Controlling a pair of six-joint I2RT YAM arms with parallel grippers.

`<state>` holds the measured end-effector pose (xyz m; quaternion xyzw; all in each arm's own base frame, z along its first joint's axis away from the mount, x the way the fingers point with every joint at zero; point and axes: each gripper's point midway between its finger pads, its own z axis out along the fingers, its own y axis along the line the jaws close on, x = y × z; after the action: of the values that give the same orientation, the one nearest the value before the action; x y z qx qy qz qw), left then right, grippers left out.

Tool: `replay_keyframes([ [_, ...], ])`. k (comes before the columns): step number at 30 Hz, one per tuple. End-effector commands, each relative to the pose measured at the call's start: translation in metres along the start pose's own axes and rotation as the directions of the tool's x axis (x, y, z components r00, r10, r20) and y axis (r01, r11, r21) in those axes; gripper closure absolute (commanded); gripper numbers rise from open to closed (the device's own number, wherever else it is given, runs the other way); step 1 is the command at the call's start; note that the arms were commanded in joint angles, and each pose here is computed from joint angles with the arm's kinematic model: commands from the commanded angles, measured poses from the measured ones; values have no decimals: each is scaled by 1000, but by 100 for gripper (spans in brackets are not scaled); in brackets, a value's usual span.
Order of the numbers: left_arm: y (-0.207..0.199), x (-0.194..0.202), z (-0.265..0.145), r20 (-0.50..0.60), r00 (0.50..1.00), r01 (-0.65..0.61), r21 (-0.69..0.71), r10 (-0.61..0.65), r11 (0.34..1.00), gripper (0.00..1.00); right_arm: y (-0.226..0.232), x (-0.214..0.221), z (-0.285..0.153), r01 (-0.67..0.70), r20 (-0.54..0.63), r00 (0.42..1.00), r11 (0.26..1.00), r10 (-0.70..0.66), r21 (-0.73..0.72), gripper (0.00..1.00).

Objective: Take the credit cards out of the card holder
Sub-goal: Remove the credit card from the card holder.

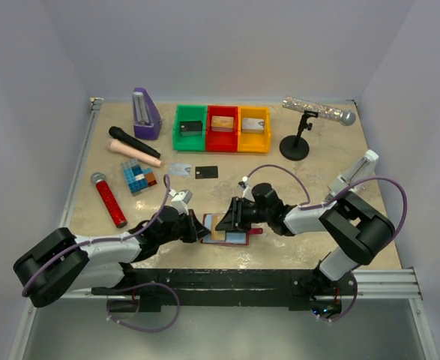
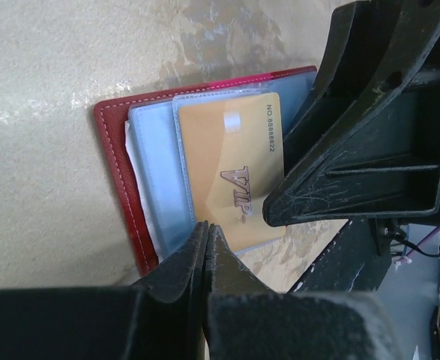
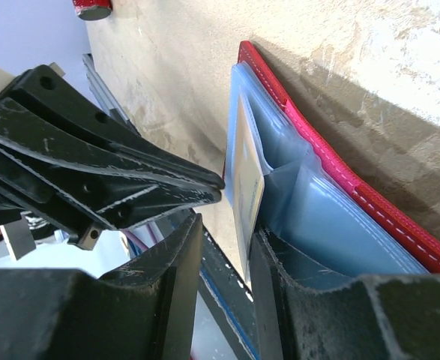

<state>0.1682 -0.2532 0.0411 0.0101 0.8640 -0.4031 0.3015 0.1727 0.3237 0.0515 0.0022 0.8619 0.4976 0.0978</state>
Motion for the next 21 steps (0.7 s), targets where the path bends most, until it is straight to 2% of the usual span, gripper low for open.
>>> replay_keyframes([
  [1, -24, -5, 5, 12, 1000, -18, 117, 17, 993, 100, 16, -11, 1, 43, 26, 999, 999, -42, -32, 65],
  [21, 36, 13, 10, -30, 999, 29, -160, -34, 987, 100, 11, -8, 0, 43, 24, 999, 999, -42, -21, 64],
])
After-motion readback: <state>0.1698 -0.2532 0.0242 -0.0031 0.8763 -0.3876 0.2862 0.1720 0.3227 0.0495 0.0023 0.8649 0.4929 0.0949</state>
